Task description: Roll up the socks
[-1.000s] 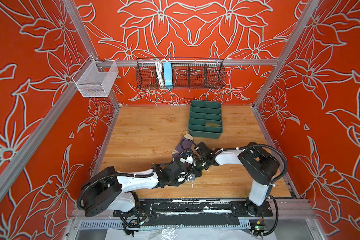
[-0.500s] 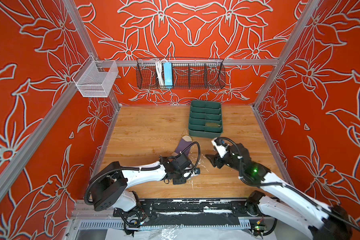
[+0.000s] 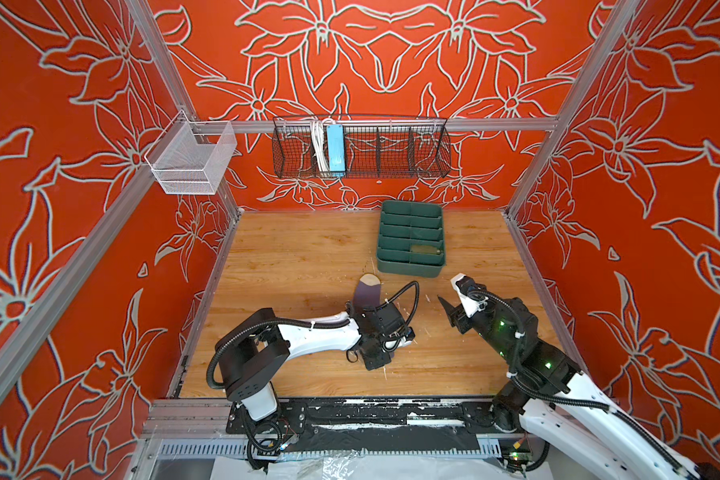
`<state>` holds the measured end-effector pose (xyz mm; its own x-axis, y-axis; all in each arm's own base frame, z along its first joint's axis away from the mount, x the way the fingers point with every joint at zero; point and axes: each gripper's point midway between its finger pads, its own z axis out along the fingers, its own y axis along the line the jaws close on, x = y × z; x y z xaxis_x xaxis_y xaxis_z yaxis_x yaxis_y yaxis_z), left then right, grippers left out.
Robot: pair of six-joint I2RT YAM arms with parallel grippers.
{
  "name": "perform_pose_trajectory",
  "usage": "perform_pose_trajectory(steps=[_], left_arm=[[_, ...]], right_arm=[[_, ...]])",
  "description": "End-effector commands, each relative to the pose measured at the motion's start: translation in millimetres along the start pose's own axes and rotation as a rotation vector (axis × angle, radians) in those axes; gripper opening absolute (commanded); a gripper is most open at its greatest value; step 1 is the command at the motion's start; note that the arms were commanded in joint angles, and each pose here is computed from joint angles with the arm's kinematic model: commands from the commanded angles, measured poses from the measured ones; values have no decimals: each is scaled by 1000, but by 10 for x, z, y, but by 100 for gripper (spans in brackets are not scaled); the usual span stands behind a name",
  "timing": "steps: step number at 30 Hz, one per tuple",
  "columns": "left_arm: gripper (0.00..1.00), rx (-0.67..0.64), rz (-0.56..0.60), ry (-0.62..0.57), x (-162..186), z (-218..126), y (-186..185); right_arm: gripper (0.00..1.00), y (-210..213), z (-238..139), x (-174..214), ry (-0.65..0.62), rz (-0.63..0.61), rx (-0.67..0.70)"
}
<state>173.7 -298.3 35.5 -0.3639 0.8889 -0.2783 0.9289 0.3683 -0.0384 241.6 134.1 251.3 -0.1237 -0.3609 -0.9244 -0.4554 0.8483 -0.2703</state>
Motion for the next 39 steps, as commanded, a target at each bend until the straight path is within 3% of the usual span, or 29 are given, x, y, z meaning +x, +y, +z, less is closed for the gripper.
perform_pose_trajectory(steps=[1,10,13,17,20,24,27,35,39], left_arm=[[0,25,-136,30,5,85,-47],[0,79,-298,-17,428,511,-267],[0,116,-309,-29,502,551,-338],[0,165,-303,5,592,596,-432],[0,212,-300,-8,610,614,-509],[0,232,-285,0,675,663,-543],[0,238,-268,22,742,713,-558],[0,275,-237,21,754,724,-620],[0,299,-239,26,789,729,-663]], right_arm=[[70,20,-73,-125,-20,-50,-33],[68,392,-115,96,66,-135,-243],[67,591,-229,187,104,-261,-378],[68,1036,-565,540,136,-499,-690],[69,1285,-650,884,108,-673,-800],[66,1550,-546,1265,48,-935,-820],[65,1644,-410,1375,27,-1063,-815],[62,1767,-41,1427,83,-1201,-814],[58,1866,81,1493,81,-1200,-818]])
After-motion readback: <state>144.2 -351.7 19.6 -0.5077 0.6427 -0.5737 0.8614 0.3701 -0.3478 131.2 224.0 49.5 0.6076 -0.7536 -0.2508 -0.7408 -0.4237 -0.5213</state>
